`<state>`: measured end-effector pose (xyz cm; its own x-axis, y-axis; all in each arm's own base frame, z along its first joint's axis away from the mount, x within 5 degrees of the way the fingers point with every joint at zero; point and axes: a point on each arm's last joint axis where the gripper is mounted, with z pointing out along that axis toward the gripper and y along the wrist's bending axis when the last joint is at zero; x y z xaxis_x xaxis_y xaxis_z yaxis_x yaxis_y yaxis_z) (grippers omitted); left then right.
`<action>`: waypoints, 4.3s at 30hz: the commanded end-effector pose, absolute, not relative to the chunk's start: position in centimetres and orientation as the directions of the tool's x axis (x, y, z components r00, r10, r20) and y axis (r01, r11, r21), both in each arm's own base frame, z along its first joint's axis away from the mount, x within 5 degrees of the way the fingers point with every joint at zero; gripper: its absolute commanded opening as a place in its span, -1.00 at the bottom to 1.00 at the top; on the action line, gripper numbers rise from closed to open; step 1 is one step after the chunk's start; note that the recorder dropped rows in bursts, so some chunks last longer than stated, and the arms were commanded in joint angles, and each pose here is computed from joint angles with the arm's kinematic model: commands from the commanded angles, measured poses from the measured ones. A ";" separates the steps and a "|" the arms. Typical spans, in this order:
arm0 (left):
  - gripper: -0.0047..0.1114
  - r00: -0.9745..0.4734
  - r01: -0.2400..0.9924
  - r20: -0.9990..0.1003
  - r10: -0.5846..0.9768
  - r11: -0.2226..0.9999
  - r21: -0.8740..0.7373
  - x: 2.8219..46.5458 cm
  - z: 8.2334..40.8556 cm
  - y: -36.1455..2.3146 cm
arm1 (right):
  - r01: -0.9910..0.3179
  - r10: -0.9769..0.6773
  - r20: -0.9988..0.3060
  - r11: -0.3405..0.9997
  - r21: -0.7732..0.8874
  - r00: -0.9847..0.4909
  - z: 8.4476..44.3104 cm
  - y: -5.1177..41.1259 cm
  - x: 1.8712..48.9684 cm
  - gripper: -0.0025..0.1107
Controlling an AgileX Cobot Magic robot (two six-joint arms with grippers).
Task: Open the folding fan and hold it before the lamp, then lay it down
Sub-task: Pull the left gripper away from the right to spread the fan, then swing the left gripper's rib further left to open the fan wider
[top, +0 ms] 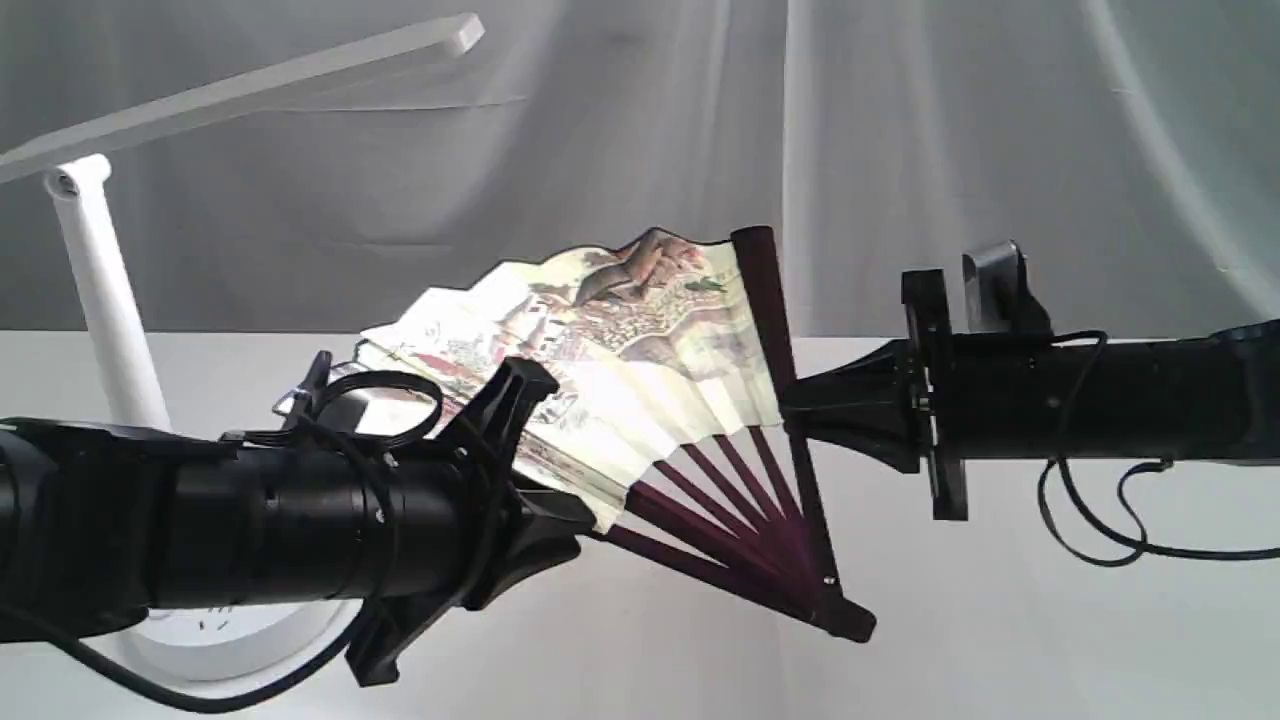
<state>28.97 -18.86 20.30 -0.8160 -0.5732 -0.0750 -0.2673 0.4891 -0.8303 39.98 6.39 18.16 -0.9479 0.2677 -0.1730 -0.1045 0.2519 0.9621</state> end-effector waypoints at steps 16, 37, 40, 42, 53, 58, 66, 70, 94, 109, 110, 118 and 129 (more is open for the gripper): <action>-0.92 -0.858 -0.201 -0.140 -0.495 0.572 -0.795 27.0 19.8 -21.0 | -0.067 0.436 -0.192 0.285 0.956 -0.879 18.5 -0.8 40.5 -0.96; -0.14 -0.853 -0.372 0.064 -0.517 0.518 -0.771 27.2 16.5 -22.4 | -0.062 0.448 -0.170 0.246 0.967 -0.877 18.8 0.2 40.7 -0.96; -0.12 -0.863 -0.362 0.075 -0.499 0.509 -0.781 27.9 16.4 -23.2 | -0.061 0.447 -0.167 0.242 0.968 -0.879 18.8 0.5 40.8 -0.96; -0.15 -0.872 -0.328 0.048 -0.487 0.509 -0.795 28.6 16.8 -23.7 | -0.055 0.444 -0.160 0.240 0.969 -0.882 18.8 0.6 40.8 -0.96; -0.15 -0.842 -0.348 0.051 -0.537 0.469 -0.812 29.9 17.9 -24.2 | -0.019 0.526 -0.084 0.129 0.992 -0.847 20.1 0.7 41.3 -0.96; -0.15 -0.784 -0.420 0.073 -0.616 0.441 -0.793 30.3 17.7 -23.7 | -0.033 0.526 -0.097 0.130 0.991 -0.845 20.7 0.7 41.2 -0.96; -0.15 -0.771 -0.398 0.086 -0.631 0.373 -0.838 31.9 20.0 -23.3 | -0.053 0.526 -0.116 0.132 0.990 -0.842 21.6 0.8 41.0 -0.96; -0.15 -0.776 -0.356 0.058 -0.628 0.361 -0.862 32.2 21.4 -22.7 | -0.051 0.527 -0.112 0.129 0.990 -0.842 21.8 0.8 40.9 -0.96; -0.15 -0.758 -0.369 0.053 -0.650 0.361 -0.856 32.3 21.4 -22.5 | -0.041 0.529 -0.100 0.122 0.992 -0.843 21.9 0.8 40.9 -0.96; -0.15 -0.733 -0.424 0.056 -0.678 0.392 -0.816 31.5 19.5 -21.6 | -0.037 0.530 -0.095 0.120 0.992 -0.843 21.9 0.8 40.9 -0.96; -0.15 -0.725 -0.435 0.060 -0.687 0.388 -0.813 31.5 19.4 -21.5 | -0.037 0.530 -0.095 0.120 0.992 -0.843 21.9 0.8 40.9 -0.96; -0.15 -0.710 -0.422 0.037 -0.703 0.383 -0.822 32.0 20.0 -21.6 | -0.037 0.530 -0.095 0.120 0.992 -0.843 21.9 0.8 40.9 -0.96; -0.15 -0.668 -0.434 0.001 -0.744 0.388 -0.813 32.6 19.9 -21.2 | -0.035 0.530 -0.093 0.118 0.992 -0.843 21.9 0.8 40.9 -0.96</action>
<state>32.55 -21.14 19.62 -0.6775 -0.7355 0.0050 -0.4343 0.3946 -0.8097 41.00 0.73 21.09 -0.8464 0.5250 -0.0897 -0.0154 0.1442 0.9894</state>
